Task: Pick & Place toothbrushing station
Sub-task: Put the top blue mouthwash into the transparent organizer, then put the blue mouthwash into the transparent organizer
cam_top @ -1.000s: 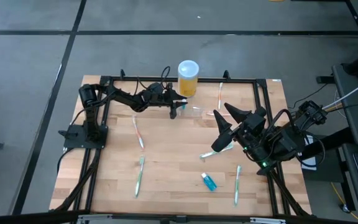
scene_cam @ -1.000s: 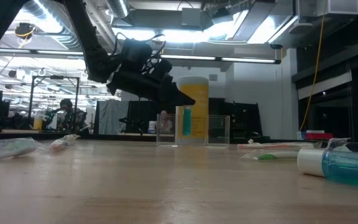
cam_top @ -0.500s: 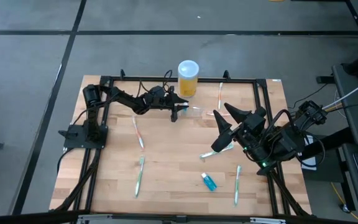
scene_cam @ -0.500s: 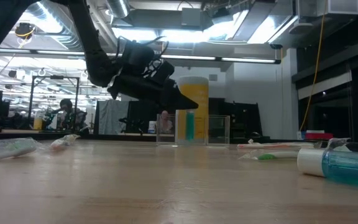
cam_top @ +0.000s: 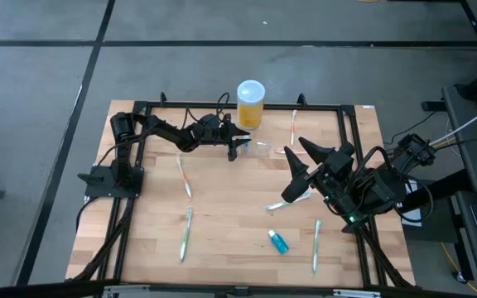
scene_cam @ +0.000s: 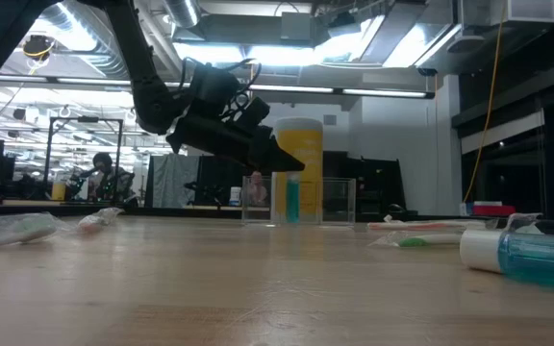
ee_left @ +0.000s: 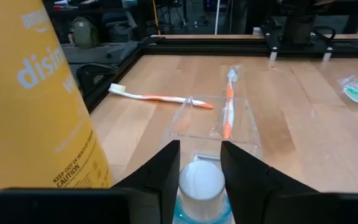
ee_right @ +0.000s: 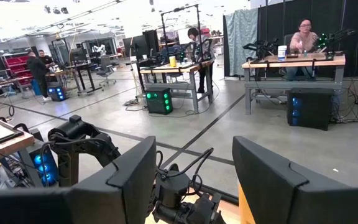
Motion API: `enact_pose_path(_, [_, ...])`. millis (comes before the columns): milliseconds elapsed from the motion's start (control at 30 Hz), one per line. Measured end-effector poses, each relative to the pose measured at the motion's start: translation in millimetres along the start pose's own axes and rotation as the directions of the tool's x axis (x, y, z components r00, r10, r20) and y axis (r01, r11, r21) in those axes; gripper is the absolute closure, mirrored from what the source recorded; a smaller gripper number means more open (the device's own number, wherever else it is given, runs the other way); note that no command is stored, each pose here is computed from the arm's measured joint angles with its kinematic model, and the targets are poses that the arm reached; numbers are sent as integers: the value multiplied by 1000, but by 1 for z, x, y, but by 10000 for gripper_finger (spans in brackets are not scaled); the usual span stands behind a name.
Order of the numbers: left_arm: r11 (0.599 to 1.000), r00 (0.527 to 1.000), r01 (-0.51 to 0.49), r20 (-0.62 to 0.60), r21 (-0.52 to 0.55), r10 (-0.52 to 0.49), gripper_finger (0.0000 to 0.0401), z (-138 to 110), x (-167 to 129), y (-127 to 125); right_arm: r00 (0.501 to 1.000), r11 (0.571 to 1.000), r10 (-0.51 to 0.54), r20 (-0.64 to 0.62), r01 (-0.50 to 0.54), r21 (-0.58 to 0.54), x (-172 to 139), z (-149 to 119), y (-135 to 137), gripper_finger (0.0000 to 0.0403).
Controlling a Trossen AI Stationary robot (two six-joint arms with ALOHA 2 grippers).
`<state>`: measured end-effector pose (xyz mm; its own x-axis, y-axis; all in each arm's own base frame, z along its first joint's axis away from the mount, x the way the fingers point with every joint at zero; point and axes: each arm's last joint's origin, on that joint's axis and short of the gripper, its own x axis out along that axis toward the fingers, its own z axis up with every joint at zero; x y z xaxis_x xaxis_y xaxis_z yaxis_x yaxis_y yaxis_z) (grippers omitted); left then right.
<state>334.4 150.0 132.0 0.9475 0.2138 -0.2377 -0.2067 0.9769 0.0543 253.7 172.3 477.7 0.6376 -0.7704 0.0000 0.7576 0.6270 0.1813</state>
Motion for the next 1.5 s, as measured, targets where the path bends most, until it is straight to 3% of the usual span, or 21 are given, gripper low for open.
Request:
enact_pose_path(167, [1000, 1000, 2, 1, -6, -2, 304, 0, 0, 0, 1000, 1000, 4, -1, -4, 0, -1, 0, 0, 190])
enact_pose_path(433, [1000, 1000, 2, 0, -16, -2, 275, 0, 0, 0, 1000, 1000, 9, -2, -9, -6, -3, -1, 1, 190])
enact_pose_path(833, [1000, 999, -2, 36, -6, 3, 272, 5, -1, 0, 1000, 1000, 9, -2, -9, -11, -3, -3, 1, 190])
enact_pose_path(1033, [1000, 995, -10, 97, 12, 9, 271, 26, -9, 1, 1000, 1000, 9, -2, -9, -14, -3, -3, 1, 190])
enact_pose_path(1200, [999, 986, -33, 167, 35, 27, 271, 63, -29, 1, 1000, 999, 15, -3, -15, -34, -5, -3, 2, 190])
enact_pose_path(1367, [992, 994, -104, -9, 70, 105, 271, 90, -68, -5, 997, 996, 71, -13, -71, -57, -22, -5, 3, 190])
enact_pose_path(1500, [997, 978, -71, -196, -23, 65, 272, 98, -105, -17, 991, 991, 128, -24, -129, -25, -41, -26, 7, 190])
